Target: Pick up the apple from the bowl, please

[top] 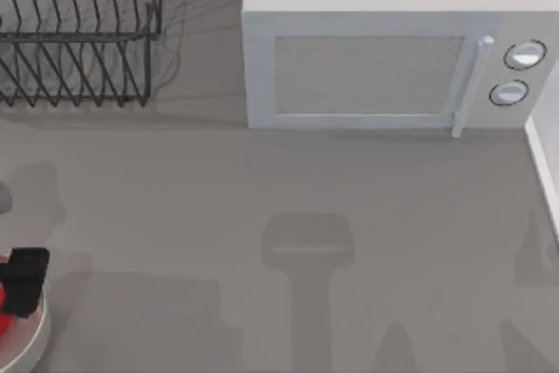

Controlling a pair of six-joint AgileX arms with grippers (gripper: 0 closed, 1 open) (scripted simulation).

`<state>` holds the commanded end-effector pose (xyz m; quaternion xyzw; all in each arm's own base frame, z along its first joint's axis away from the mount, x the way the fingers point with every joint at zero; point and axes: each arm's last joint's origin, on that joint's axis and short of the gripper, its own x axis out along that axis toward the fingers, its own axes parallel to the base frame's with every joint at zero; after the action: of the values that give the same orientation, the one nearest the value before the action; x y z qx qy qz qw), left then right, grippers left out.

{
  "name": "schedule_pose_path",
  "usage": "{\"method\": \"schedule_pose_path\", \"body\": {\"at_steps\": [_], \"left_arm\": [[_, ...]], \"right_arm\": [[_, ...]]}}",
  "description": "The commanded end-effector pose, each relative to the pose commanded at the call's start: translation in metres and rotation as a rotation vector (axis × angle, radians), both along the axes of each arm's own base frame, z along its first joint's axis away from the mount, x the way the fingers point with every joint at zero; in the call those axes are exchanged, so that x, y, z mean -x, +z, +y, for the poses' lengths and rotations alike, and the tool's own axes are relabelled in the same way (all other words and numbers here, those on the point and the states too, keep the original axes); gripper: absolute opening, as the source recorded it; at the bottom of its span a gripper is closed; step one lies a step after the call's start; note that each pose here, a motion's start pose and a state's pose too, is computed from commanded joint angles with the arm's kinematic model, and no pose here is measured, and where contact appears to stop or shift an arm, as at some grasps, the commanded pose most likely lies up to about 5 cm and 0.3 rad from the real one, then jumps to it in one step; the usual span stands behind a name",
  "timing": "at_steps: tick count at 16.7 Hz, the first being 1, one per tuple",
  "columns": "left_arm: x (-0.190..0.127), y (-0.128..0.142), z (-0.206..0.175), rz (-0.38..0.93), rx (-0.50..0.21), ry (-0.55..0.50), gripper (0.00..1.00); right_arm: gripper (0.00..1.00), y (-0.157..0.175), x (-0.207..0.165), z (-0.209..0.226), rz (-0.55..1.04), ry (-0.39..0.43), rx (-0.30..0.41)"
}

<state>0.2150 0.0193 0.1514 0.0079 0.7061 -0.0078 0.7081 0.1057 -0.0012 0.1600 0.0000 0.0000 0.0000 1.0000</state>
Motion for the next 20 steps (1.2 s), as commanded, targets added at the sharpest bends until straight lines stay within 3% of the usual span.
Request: {"method": "schedule_pose_path", "body": {"at_steps": [6, 11, 20], "left_arm": [[0.005, -0.055, 0.0, -0.003, 0.0, 0.002, 1.0], [0.007, -0.059, 0.0, 0.003, 0.0, 0.002, 1.0], [0.007, -0.059, 0.0, 0.003, 0.0, 0.002, 0.32]], "right_arm": [[1.0, 0.0, 0.0, 0.0, 0.0, 0.0, 0.0], [1.0, 0.0, 0.0, 0.0, 0.0, 0.0, 0.0], [1.0, 0.0, 0.0, 0.0, 0.0, 0.0, 0.0]]}}
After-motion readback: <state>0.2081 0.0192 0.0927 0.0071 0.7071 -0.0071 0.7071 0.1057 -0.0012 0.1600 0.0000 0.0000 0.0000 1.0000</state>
